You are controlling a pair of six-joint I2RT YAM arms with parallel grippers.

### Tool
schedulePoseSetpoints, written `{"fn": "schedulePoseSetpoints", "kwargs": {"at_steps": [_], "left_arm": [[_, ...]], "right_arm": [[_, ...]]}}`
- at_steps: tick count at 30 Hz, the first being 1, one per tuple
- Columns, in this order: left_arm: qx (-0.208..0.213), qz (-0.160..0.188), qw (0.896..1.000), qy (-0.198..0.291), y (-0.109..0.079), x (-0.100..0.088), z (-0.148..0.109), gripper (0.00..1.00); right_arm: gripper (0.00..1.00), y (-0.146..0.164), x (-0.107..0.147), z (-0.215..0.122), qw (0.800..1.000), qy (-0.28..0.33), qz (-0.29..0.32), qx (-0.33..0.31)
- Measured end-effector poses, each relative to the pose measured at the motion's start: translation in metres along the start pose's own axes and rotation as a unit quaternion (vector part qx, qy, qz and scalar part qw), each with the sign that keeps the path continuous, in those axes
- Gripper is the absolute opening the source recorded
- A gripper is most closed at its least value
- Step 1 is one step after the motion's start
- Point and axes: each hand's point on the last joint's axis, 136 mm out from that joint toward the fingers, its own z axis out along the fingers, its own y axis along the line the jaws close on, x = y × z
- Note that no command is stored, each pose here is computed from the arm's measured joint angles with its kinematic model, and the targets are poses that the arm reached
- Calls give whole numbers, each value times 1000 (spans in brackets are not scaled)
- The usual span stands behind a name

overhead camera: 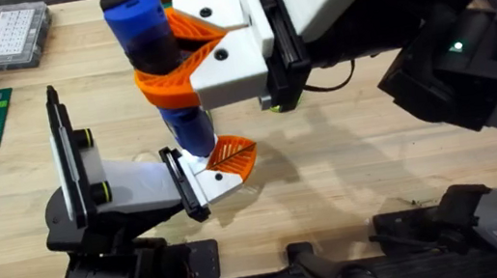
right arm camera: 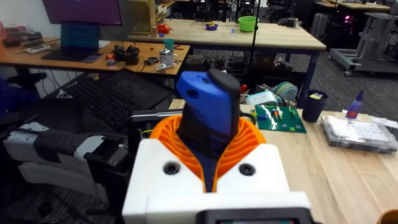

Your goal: Pick up the gripper from the table and insert it into the empty holder that is missing its gripper. Then pick up a screw, insert it into the mounting hole, and use the screwdriver to tighten it. Finally, clean up the table by picking up the vegetable and placing it into the bucket.

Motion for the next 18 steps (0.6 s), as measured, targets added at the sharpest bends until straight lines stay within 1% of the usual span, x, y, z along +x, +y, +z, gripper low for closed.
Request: {"fn": "schedulePoseSetpoints", "kwargs": {"at_steps": [3,5,8,10,14,15,16,18], "left_arm": [[-1,-14,1000,5,0,3,0,14],[-1,-17,1000,8,0,5,0,14],[-2,-17,1000,8,0,5,0,14],[-2,-18,1000,8,0,5,0,14],[-2,-18,1000,8,0,5,0,14],[-2,-18,1000,8,1,5,0,14],[-2,-17,1000,8,1,5,0,14],[-2,-18,1000,8,1,5,0,14]], "right_arm": [[37,0,4,0,1000,6,6,-1],[38,-1,5,1,1000,6,7,1],[36,-1,-2,1,1000,-11,-2,-1],[38,1,-16,0,999,-40,-21,-5],[38,16,-67,-11,987,-124,-104,-13],[37,20,-76,-14,984,-135,-114,-12],[38,24,-92,-18,981,-149,-124,-9],[37,24,-103,-20,979,-159,-130,-4]]}}
